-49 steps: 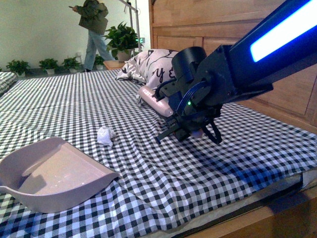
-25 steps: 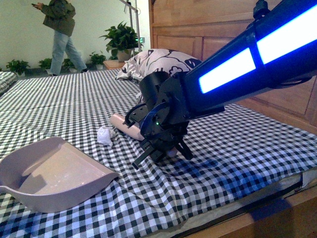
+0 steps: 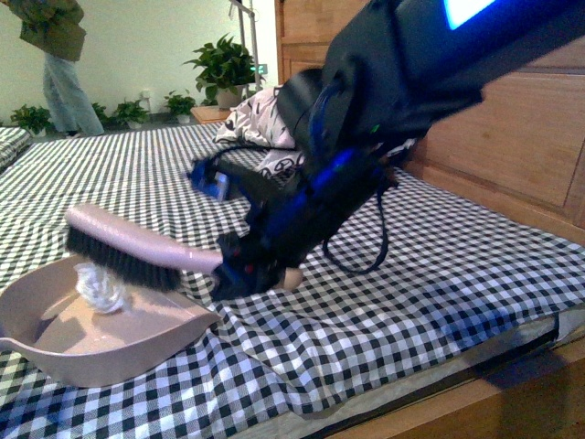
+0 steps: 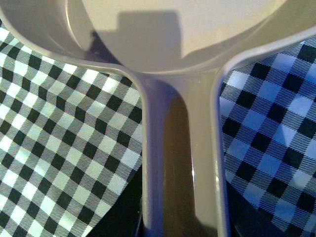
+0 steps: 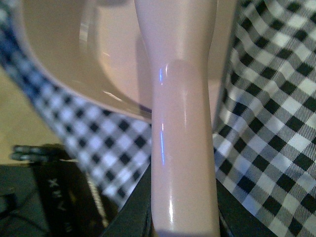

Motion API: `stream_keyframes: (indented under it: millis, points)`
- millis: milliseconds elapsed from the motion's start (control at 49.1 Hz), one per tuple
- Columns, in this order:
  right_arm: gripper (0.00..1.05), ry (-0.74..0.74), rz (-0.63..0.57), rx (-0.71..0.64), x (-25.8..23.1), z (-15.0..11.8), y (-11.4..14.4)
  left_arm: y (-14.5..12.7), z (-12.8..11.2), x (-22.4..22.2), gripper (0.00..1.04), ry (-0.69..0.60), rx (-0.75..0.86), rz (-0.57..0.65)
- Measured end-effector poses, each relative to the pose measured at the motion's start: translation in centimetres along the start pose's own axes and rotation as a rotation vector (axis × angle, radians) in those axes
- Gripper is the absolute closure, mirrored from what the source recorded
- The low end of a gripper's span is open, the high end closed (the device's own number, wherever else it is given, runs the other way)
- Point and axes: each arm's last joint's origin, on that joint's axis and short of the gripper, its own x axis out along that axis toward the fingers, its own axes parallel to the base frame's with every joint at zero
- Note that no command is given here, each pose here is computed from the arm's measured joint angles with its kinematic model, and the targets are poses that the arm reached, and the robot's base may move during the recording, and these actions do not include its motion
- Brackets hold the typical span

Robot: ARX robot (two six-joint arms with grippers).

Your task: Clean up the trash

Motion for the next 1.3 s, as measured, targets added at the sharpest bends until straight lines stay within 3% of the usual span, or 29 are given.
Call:
stream_keyframes:
  millis: [102, 183, 387, 610, 692, 773, 875, 1017, 1302]
  points:
    - [0.86, -0.101, -0.047, -0.002, -5.7, 1.3, -0.9, 0.0, 0.0, 0.0, 0.80, 0.000, 0.000, 0.000]
    - [0.86, -0.126, -0.148, 0.000, -8.8, 0.8, -2.2, 0.0, 0.0, 0.0, 0.80, 0.001, 0.002, 0.001]
    - [0.86, -0.102, -0.333, 0.017, -8.4, -2.1, -4.5, 0.0, 0.0, 0.0, 0.80, 0.000, 0.003, 0.000]
    - [0.86, -0.180, -0.564, 0.122, -10.3, -4.6, -7.3, 0.0, 0.0, 0.0, 0.80, -0.004, 0.000, -0.001]
    - [0.86, -0.214, -0.647, 0.198, -13.1, -6.8, -8.0, -0.1, 0.0, 0.3, 0.80, -0.159, -0.053, 0.048]
    - [0.86, -0.247, -0.703, 0.246, -15.7, -8.3, -7.9, 0.1, 0.3, 0.2, 0.80, -0.231, -0.124, 0.101]
    - [0.86, -0.345, -0.755, 0.309, -20.1, -9.3, -6.1, 1.1, 1.8, -1.6, 0.80, -0.330, -0.232, 0.241]
    - [0.86, -0.475, -0.776, 0.322, -25.4, -9.6, -1.5, 1.0, 3.3, -4.8, 0.80, -0.423, -0.336, 0.410]
    - [0.86, -0.686, -0.741, 0.346, -31.8, -11.2, 7.8, -4.6, 4.5, -9.1, 0.80, -0.495, -0.356, 0.643]
